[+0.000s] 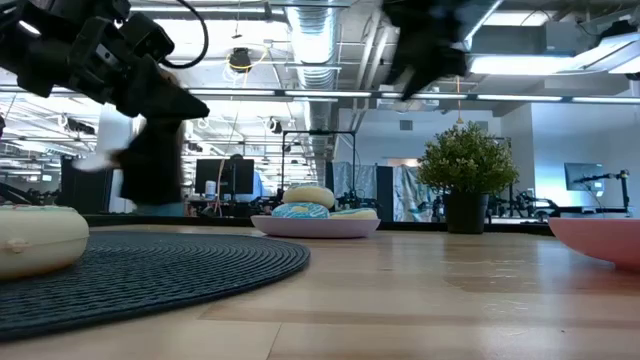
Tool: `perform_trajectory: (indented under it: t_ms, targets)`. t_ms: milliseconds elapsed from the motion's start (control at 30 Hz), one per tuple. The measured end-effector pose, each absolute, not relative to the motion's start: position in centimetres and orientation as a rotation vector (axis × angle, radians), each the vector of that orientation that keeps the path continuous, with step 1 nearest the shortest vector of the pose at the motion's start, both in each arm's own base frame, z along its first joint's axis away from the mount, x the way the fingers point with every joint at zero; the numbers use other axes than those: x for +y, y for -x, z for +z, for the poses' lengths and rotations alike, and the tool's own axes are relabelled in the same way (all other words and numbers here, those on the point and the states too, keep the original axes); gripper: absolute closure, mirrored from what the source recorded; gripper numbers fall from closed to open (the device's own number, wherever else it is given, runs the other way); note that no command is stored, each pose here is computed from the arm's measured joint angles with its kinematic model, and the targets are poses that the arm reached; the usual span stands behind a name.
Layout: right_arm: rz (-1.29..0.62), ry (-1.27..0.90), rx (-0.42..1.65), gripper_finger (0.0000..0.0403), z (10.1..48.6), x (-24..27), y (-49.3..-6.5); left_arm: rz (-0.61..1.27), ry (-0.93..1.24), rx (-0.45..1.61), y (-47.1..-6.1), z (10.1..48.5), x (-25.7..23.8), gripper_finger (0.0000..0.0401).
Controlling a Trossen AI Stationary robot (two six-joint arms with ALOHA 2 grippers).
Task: Pick & Place donuts
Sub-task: Put the large light green donut on the purple plate
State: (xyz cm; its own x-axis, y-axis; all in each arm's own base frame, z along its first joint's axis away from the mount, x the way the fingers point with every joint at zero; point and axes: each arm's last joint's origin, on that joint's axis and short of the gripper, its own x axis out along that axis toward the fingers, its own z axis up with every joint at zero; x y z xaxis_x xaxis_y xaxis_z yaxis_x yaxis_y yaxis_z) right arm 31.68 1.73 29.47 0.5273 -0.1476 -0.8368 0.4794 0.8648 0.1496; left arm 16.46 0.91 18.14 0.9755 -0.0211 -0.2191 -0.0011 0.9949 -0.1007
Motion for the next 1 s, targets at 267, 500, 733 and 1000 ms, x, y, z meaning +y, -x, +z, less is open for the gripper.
perform_trajectory:
  t_ms: [267,500,733,1000]
  targets:
    - [-0.472,-0.534,0.781,0.0242,23.5,11.6,-23.6,-0.145,-0.006,0.165,-17.3,20.5,-1.4,0.0244]
    - [-0.581,-0.573,0.554,0.0258,20.1,14.0,-18.7,-0.091,-0.028,0.286,-19.3,23.0,-4.2,0.0152]
    - [-0.577,-0.602,0.548,0.0271,19.6,14.3,-18.2,-0.021,0.001,0.711,-21.4,24.7,-7.4,0.0102]
    - [-0.546,-0.571,0.556,0.0275,19.7,14.6,-18.2,0.085,-0.082,1.045,-23.4,23.7,-11.9,0.0121]
